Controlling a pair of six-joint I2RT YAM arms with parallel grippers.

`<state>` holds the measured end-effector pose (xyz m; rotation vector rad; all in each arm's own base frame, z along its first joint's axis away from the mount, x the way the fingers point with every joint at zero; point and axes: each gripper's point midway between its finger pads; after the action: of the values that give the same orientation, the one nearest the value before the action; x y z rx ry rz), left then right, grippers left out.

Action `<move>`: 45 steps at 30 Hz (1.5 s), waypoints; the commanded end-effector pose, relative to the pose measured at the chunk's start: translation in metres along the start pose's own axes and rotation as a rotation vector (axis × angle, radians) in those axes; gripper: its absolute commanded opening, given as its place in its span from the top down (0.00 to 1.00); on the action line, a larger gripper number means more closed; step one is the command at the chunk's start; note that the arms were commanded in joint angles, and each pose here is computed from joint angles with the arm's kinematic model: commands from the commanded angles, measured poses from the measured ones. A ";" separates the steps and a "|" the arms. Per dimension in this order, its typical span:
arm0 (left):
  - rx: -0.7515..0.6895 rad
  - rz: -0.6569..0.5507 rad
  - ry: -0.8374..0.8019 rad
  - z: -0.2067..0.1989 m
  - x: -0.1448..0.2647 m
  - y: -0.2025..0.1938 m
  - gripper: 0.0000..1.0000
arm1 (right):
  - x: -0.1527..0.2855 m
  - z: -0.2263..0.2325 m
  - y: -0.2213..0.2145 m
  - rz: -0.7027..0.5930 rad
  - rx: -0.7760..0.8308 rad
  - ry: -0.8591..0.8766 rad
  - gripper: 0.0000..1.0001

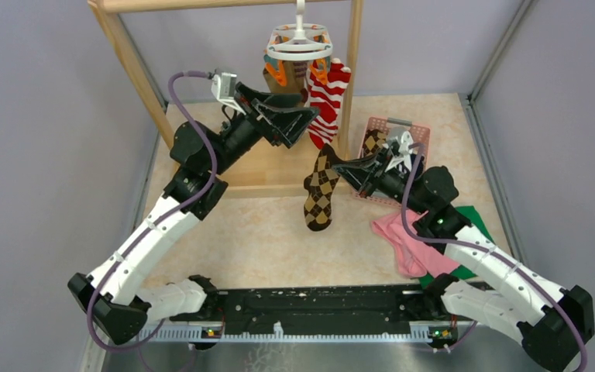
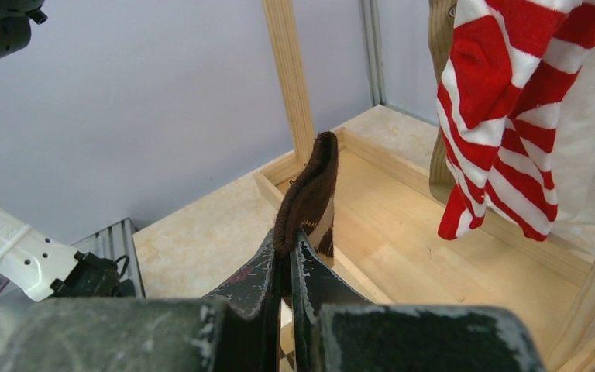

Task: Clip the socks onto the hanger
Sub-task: Open the clamp at the hanger.

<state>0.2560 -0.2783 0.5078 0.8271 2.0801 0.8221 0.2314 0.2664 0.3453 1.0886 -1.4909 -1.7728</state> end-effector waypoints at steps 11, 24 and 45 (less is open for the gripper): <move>-0.031 -0.127 0.226 0.018 -0.030 0.022 0.16 | -0.012 0.006 0.063 -0.161 -0.164 0.016 1.00; -0.033 -0.161 0.426 0.041 -0.057 0.025 0.20 | -0.009 0.003 0.068 -0.177 -0.186 -0.011 1.00; -0.153 -0.250 0.512 0.052 -0.077 0.044 0.33 | -0.007 -0.001 0.067 -0.179 -0.180 -0.032 1.00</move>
<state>0.3520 -0.3040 0.5120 0.3740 2.4818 1.1698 0.2323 0.2678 0.3832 1.0491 -1.2527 -1.9663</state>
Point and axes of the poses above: each gripper's point midway between its finger pads, its own x axis back along the fingers, its own z axis along the line the jaws close on, y = z × x, and after that the axes turned 9 degrees about x, right-handed
